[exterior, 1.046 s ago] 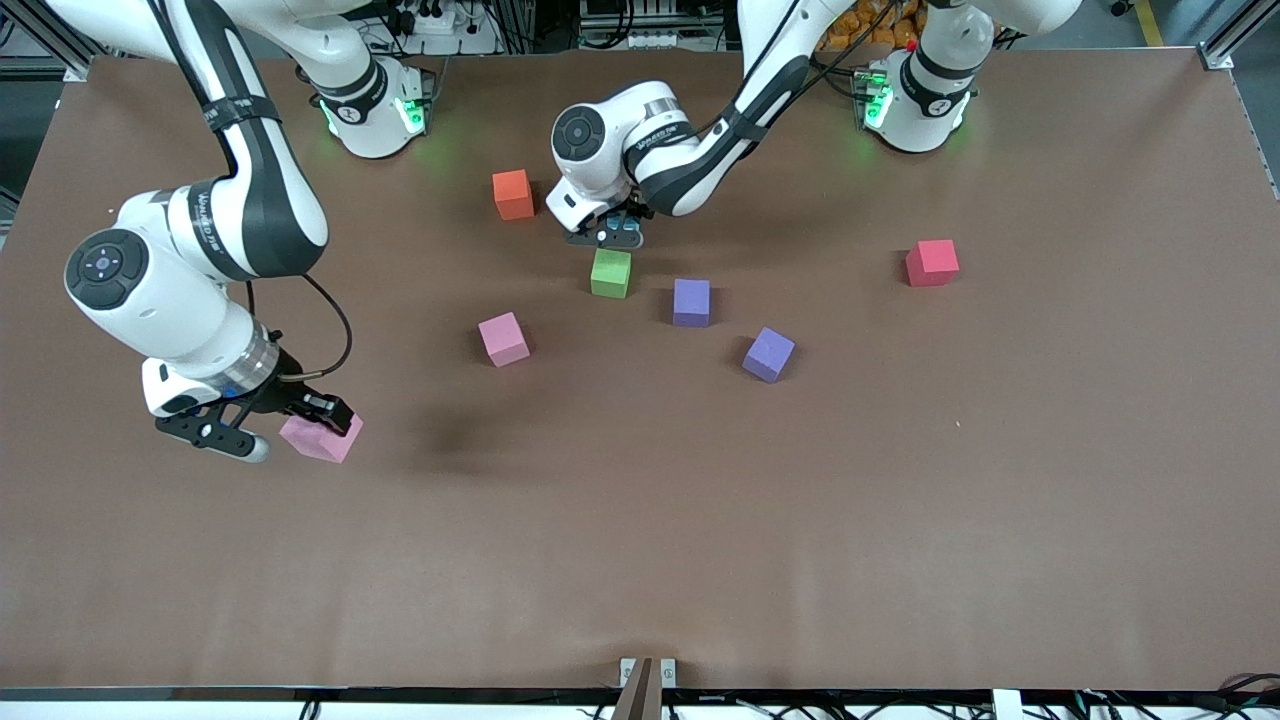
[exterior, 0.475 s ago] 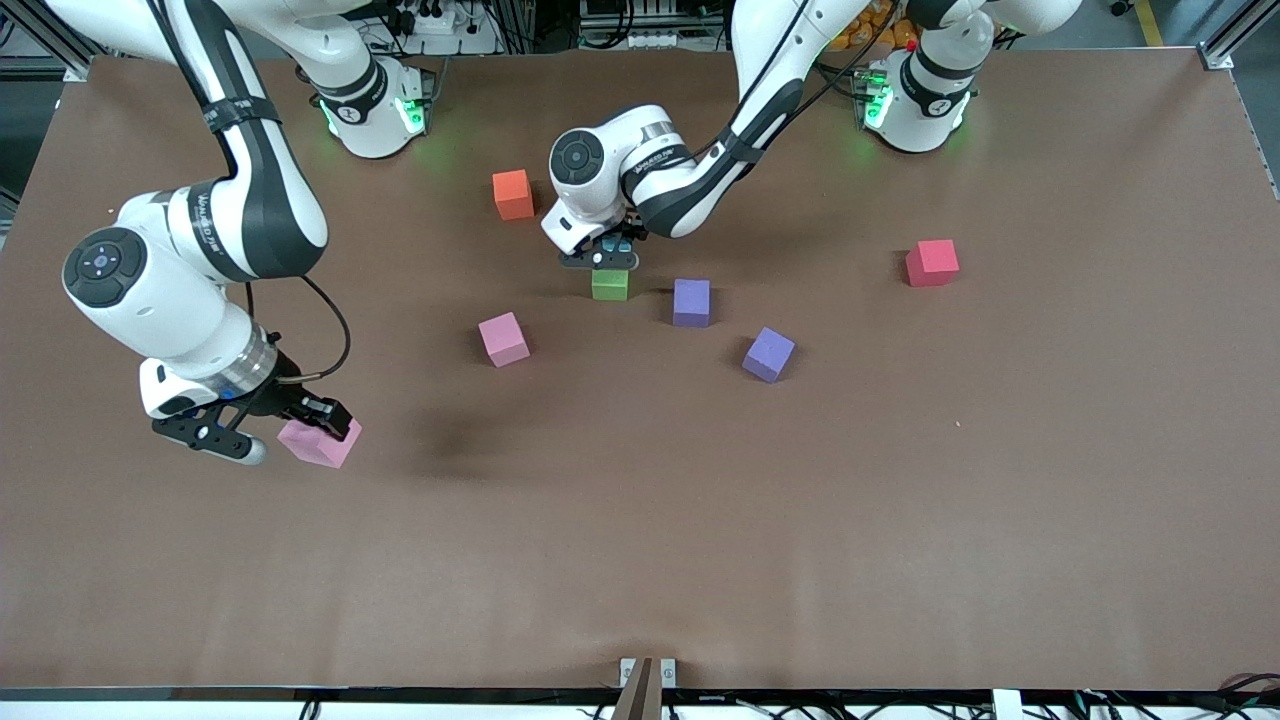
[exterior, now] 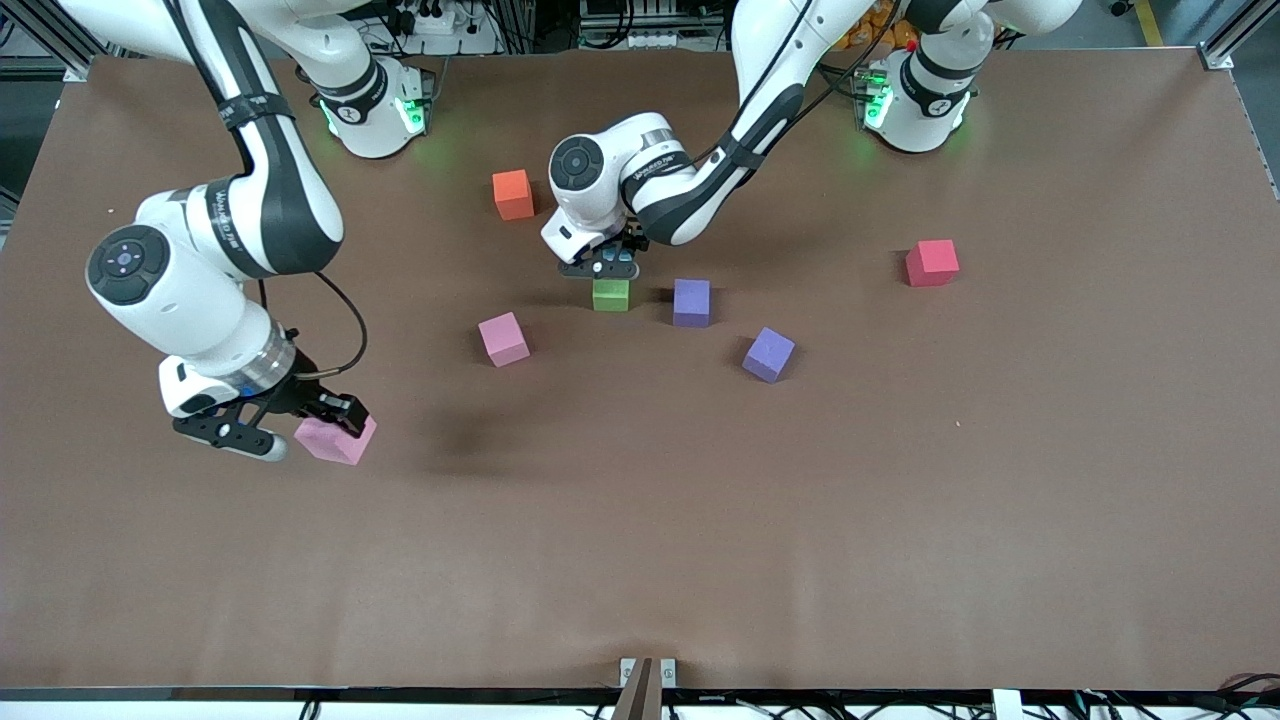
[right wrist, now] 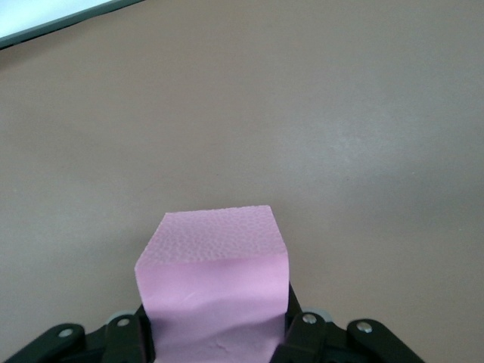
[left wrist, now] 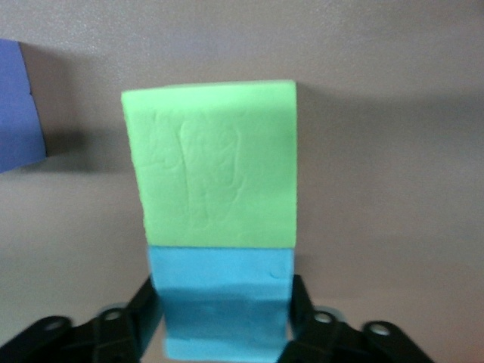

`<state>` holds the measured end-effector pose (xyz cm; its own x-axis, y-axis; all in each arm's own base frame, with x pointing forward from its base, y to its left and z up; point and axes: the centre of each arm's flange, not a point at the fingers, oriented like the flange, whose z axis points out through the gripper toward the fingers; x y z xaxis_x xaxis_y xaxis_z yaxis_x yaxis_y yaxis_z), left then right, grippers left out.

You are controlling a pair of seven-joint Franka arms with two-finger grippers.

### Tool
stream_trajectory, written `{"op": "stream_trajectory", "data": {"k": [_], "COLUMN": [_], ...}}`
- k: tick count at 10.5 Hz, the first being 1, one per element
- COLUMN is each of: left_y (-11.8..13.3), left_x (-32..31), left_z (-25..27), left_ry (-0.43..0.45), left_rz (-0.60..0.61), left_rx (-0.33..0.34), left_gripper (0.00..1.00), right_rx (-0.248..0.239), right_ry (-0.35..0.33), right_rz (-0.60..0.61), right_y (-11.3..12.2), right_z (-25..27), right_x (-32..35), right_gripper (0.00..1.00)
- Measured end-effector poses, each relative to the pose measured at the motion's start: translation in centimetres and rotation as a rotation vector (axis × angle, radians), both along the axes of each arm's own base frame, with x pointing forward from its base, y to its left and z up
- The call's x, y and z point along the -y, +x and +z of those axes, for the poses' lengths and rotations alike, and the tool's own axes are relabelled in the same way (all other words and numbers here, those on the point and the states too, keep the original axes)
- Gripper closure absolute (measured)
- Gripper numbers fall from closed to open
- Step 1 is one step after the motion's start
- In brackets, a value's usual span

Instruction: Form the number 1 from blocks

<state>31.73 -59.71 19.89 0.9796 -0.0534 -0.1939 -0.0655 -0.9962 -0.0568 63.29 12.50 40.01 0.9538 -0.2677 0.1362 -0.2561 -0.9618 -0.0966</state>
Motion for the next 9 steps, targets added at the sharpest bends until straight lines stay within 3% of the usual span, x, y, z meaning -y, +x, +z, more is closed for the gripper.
{"op": "stream_trajectory", "data": {"k": [1,2,6,9], "left_y": [-0.5,-0.8,0.2,5.4], "left_x": [0.3,0.6,0.3,-3.6], "left_z": [0.1,0.3,5.6,10.8], "left_ry": [0.005,0.008,0.043,0.071], "left_rz": [0.017,0.028,0.033,0.128], "left_rx": [0.005,0.008,0.024,0.050], "left_gripper": [0.05,0.00,0.00,0.00], "right_rx": [-0.001,-0.001,0.009,0.001], "right_ry": [0.000,0.000,0.003,0.002], "right_rz": [0.006,0.012,0.051,0.094], "right_y": [-0.1,-0.2,-0.6,-1.2], "right_z": [0.0,-0.1,-0.3,-1.3], "right_x": [-0.4,-0.8,-3.5,-6.2], "right_gripper": [0.40,0.40,0.40,0.40]}}
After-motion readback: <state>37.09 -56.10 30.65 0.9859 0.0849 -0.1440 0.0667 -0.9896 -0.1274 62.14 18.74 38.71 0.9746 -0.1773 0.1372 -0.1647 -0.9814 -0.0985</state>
